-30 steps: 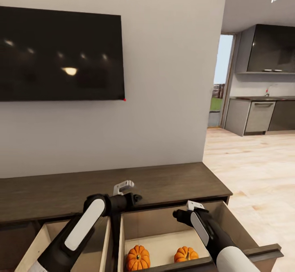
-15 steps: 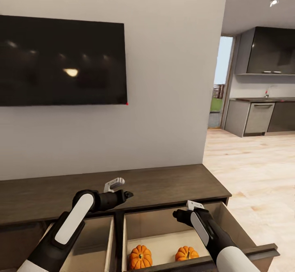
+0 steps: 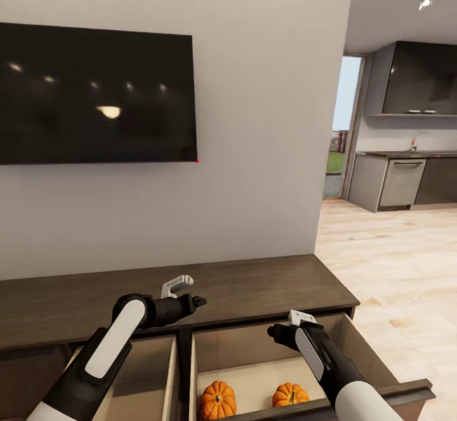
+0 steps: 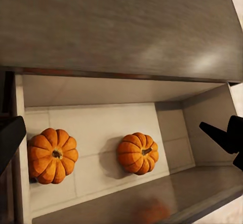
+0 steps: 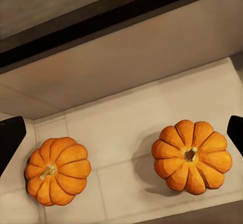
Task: Place each of the two pumpkins and all three candles from the living room inside a cabinet in the living room (use any cabinet), then make sure every cabinet is closed, and position the cauldron so it is next to a table in the living room.
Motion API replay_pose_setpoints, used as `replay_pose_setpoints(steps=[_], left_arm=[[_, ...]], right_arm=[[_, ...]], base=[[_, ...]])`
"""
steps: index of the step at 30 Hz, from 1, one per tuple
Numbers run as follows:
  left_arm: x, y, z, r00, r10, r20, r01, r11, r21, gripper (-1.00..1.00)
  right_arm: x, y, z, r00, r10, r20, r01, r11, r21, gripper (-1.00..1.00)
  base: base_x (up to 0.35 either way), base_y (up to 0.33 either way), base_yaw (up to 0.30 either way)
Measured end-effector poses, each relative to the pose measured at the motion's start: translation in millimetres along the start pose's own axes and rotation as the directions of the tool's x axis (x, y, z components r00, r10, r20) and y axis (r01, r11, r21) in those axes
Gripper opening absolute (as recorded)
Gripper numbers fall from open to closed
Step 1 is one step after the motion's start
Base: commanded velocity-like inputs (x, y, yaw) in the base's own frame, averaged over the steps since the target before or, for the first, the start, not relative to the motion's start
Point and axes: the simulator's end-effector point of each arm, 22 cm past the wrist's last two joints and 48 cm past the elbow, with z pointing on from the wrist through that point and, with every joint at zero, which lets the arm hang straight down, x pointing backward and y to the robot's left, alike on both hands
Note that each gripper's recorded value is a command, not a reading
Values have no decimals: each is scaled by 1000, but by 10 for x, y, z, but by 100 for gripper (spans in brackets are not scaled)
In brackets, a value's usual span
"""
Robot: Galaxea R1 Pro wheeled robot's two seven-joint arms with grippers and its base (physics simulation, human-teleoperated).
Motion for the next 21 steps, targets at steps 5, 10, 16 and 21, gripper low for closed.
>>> replay_pose_setpoints(steps=[5, 10, 16, 21], left_arm=[[-1, 0, 0, 1000, 0, 0, 0, 1000, 0, 100], [-3, 3, 0, 1000, 0, 1, 0, 1000, -1, 100], [-6, 12, -1, 1000, 1, 2, -1, 1000, -4, 100], [-3, 15, -1, 1000, 1, 1, -1, 1000, -4, 100]], right_arm=[[0, -1, 0, 1000, 0, 0, 0, 1000, 0, 100], [0, -1, 0, 1000, 0, 0, 0, 1000, 0, 100], [-1, -1, 0, 1000, 0, 0, 0, 1000, 0, 100], [-5, -1, -1, 1000, 0, 2, 0, 1000, 0, 100]], base=[[1, 51, 0], [0, 38, 0], [0, 69, 0], [0, 122, 0]])
